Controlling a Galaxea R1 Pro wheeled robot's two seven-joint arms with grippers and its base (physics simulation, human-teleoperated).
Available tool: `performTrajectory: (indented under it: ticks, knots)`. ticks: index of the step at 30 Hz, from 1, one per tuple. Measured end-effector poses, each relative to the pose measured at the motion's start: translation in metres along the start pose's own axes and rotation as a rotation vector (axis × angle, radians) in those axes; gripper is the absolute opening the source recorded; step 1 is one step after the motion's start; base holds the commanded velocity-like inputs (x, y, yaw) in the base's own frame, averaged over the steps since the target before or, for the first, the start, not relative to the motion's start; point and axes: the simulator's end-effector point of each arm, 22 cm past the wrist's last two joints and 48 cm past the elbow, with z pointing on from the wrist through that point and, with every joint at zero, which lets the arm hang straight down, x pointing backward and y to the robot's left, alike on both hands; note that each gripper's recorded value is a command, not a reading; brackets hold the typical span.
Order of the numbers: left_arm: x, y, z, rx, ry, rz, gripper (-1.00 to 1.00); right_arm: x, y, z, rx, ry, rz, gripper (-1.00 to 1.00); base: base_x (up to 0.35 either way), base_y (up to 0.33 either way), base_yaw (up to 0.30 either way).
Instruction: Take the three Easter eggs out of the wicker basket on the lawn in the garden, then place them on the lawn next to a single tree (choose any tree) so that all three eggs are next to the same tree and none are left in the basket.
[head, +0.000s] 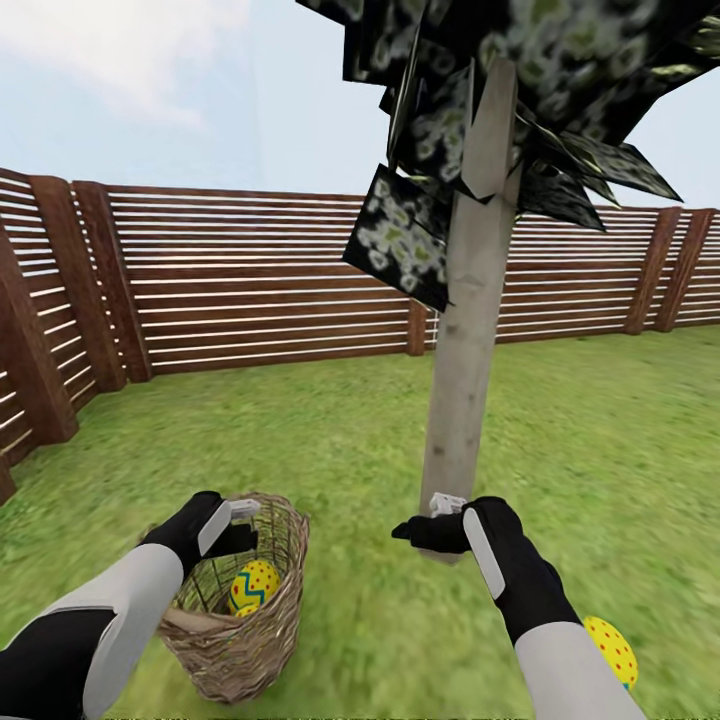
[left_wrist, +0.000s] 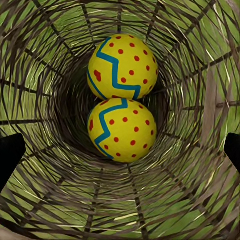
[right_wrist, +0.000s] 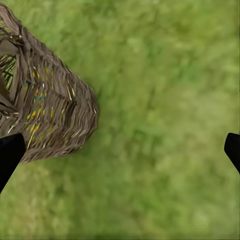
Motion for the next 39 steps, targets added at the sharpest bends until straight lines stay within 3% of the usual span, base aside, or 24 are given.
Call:
performTrajectory:
  ticks: [10,17,39]
  knots:
    - [0.005,0.0,0.008,-0.003,0.015,0.001,1.0,0.018,-0.025,0.012,0.037,0.054,0.008,1.0,0.0,0.0,0.0]
    - [0.016,0.0,0.029,-0.007,0.037,-0.001,1.0,0.036,-0.041,0.028,0.062,0.107,-0.003,1.0,0.0,0.0,0.0]
    - [0.058,0.004,0.088,-0.03,0.142,0.009,1.0,0.081,-0.059,0.075,0.056,0.218,0.028,1.0,0.0,0.0,0.0]
